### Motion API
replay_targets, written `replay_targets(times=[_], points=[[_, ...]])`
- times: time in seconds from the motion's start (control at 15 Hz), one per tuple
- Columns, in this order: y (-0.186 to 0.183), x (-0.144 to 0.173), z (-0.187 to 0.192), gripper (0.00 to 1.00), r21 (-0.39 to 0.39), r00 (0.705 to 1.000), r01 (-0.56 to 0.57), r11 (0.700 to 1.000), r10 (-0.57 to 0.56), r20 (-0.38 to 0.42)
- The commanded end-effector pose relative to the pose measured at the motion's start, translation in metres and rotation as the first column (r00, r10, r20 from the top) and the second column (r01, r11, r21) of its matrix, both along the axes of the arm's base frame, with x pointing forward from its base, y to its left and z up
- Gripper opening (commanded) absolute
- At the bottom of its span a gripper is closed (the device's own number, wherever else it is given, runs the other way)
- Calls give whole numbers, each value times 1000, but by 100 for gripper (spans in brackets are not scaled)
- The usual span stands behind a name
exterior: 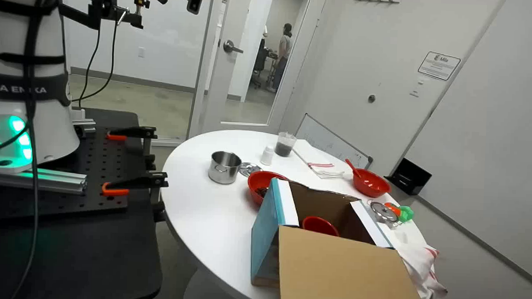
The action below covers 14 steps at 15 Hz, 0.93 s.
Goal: Pace the salt shaker in the pot
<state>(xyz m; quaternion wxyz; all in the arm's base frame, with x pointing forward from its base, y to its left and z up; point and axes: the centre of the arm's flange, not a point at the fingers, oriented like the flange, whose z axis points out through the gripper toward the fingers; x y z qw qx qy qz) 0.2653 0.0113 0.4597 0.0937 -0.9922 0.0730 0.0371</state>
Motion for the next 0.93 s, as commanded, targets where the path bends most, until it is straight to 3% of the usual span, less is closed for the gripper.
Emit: replay_targets(times=[0.0, 0.53, 0.73, 0.8, 0.87], points=[[0, 0, 0, 100, 0, 1000, 0, 1000, 0, 0], [-1, 0, 0, 100, -20, 1000, -3, 1000, 3, 4], [0, 3, 0, 100, -17, 995, -99, 995, 100, 22], [35, 63, 22, 100, -33, 993, -102, 994, 104, 54], [43, 68, 24, 100, -45, 990, -113, 993, 116, 78]])
